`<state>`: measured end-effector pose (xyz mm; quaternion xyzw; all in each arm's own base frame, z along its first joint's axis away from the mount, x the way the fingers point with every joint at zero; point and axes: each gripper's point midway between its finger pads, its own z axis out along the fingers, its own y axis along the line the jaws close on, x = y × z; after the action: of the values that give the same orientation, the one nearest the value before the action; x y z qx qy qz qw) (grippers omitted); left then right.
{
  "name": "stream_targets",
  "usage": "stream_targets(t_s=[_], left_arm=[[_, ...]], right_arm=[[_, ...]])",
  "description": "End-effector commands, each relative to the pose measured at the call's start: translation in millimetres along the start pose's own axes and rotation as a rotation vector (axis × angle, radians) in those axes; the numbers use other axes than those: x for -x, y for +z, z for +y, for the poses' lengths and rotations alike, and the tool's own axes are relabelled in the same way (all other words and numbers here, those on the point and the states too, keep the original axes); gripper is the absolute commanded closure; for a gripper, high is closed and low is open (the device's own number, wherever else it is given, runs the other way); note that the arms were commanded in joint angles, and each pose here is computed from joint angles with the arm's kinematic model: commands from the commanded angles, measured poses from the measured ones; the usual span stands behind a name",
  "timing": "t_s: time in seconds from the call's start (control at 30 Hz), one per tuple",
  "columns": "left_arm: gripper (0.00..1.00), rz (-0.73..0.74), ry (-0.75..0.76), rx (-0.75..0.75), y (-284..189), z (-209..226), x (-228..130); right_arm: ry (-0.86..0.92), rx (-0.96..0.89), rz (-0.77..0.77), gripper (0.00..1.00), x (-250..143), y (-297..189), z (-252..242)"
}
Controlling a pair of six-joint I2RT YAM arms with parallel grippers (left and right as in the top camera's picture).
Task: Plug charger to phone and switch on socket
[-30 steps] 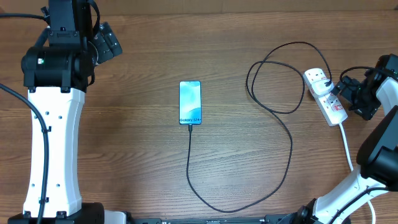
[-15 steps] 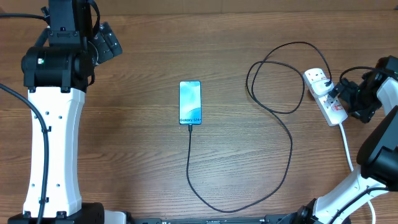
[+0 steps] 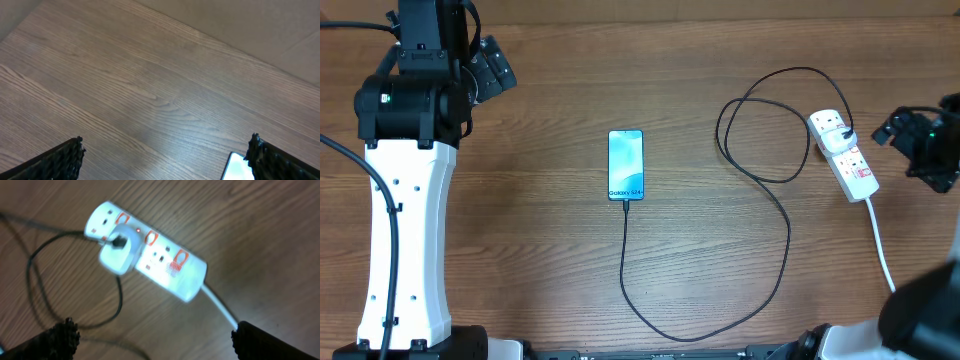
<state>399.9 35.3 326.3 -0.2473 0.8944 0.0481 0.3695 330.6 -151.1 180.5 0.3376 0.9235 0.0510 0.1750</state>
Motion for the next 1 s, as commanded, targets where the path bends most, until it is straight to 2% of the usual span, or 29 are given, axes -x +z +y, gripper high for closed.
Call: stream_targets(t_s=[0.0,0.33,0.6,0.97], left_arm=[[0.0,-0.005,-0.008,0.018,1.7,2.0,0.6],[0.0,-0.005,-0.008,0.018,1.7,2.1,0.5],[0.01,-0.005,-0.007,0.018,1.7,2.1,0.5],[0.0,-0.005,-0.007,0.019,1.9,2.1,0.4]], right_arm=[[-0.031,0.059,-0.027,0.0,-13.8,-31.5,19.3],[-0.26,0.222,-0.25,0.0,-88.0,-125.3,72.1],[-0.33,0.323,-0.342,0.0,-146.8,-159.9,68.5],[-0.329,0.315,-0.329,0.0,-159.2,-162.8,60.9]])
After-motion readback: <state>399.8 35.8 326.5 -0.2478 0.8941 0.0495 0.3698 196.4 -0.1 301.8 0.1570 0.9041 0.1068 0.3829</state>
